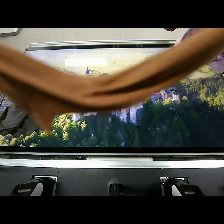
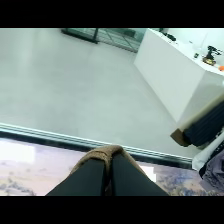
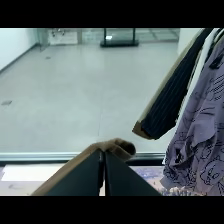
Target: Fold the clothes and pants, and hang the long-sleeved shirts on hangers.
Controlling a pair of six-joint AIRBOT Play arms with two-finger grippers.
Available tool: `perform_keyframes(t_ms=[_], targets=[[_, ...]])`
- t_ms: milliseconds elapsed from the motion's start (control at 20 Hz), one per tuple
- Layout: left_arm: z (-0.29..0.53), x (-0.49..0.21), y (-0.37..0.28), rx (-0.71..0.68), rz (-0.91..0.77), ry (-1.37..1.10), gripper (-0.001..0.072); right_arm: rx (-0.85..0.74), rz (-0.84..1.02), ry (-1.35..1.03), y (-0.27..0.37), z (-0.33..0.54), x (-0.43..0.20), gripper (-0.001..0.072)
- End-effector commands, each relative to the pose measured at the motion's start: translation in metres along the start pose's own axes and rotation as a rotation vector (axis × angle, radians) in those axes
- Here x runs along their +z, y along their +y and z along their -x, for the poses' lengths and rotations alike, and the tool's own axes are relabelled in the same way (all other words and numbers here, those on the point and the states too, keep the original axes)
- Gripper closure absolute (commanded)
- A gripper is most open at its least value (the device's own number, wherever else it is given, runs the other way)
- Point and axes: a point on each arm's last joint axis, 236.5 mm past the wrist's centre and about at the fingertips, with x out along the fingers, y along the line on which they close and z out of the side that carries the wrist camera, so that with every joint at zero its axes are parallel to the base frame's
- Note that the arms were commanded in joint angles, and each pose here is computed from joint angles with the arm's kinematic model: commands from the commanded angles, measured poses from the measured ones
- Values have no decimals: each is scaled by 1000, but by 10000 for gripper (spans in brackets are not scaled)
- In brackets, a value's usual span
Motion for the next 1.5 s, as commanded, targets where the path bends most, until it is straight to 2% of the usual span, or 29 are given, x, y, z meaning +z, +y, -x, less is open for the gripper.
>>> perform_keyframes(t_ms=[0,100,200,450,600,750,900,950,1000,1050,1100,1150,1200,1300,1400,1450], targets=[[-5,-19,17,58,21,61,690,-33,-57,46,-9,-15,-14,686],[-35,-66,38,84,62,204,690,-36,-136,199,-12,-63,-63,686],[-74,-137,67,124,111,381,690,-11,-218,410,-6,-120,-138,686],[-136,-356,143,261,229,802,689,13,-391,932,5,-231,-383,686],[-149,-462,179,341,271,979,689,-26,-507,1147,7,-252,-520,686],[-145,-526,196,387,323,1102,689,-56,-663,1297,22,-246,-605,686],[-147,-538,202,400,324,1107,689,-94,-723,1340,23,-243,-634,683],[-149,-536,203,400,323,1097,686,-94,-722,1337,23,-243,-634,660],[-150,-534,204,400,324,1094,638,-92,-722,1338,24,-243,-632,574],[-150,-531,205,402,329,1096,506,-86,-722,1345,25,-241,-629,492],[-150,-526,207,403,335,1102,337,-72,-720,1356,28,-238,-623,408],[-150,-517,208,404,342,1108,243,-54,-703,1366,28,-233,-614,287],[-150,-503,209,398,341,1110,242,-13,-654,1380,27,-226,-599,224],[-144,-471,212,378,293,1093,242,69,-518,1405,20,-207,-566,225],[-124,-439,223,403,226,1088,242,74,-383,1420,-8,-186,-536,222],[-109,-426,226,413,212,1092,242,61,-440,1385,-22,-182,-521,191]])
